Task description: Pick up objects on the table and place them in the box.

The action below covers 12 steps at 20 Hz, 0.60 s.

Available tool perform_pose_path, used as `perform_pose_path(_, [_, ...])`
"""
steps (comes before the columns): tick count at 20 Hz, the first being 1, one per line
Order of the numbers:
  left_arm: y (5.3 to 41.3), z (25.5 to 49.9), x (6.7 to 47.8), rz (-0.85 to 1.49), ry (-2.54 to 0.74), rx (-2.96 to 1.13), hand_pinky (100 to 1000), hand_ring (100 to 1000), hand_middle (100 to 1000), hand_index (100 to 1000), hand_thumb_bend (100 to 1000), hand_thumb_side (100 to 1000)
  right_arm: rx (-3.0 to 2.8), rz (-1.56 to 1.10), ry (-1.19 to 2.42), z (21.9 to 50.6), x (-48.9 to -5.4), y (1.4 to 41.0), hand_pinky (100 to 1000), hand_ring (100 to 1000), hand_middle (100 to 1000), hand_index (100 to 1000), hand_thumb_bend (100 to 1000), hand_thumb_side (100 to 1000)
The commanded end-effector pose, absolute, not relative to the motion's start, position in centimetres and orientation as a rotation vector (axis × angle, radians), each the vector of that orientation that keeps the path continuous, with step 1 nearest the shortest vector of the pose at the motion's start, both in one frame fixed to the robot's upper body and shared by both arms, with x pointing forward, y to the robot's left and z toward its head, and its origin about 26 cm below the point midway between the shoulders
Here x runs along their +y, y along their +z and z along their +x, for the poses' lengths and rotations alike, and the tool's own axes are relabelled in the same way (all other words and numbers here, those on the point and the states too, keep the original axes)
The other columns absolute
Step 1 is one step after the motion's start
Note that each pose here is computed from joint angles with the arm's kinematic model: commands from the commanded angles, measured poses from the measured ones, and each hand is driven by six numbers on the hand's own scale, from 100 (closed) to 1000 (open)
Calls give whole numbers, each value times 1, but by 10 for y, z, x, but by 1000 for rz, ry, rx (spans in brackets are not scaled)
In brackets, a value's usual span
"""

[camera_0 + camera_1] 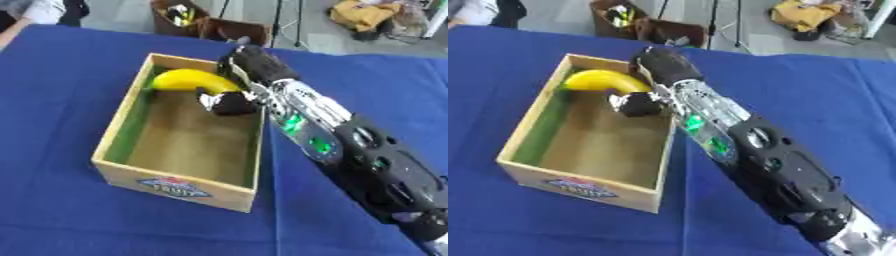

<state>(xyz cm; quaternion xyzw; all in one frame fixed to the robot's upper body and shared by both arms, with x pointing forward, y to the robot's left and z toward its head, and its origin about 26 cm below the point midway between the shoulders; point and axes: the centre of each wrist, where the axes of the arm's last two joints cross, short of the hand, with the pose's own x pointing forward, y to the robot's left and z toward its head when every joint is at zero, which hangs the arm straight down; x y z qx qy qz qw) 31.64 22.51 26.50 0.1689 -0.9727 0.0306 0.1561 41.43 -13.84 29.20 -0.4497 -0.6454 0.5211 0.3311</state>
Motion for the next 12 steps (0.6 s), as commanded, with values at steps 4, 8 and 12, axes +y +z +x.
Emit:
perform_pose_path(4, [270,313,226,492,99,-2816,575,704,761,899,100,1000,-1759,-1210,1354,396,-137,324,776,886,674,847,387,789])
perform_pose_path(8, [267,313,228,508,101,-2805,575,704,761,899,100,1000,-1845,-1221,1288,380,-144,342,767,877,650,833,359,775])
perform_pose_path(12, [264,312,231,526,98,-2789,575,703,761,899,100,1000,-1969,-1211,1193,360,-157,363,758,870,620,813,294,768])
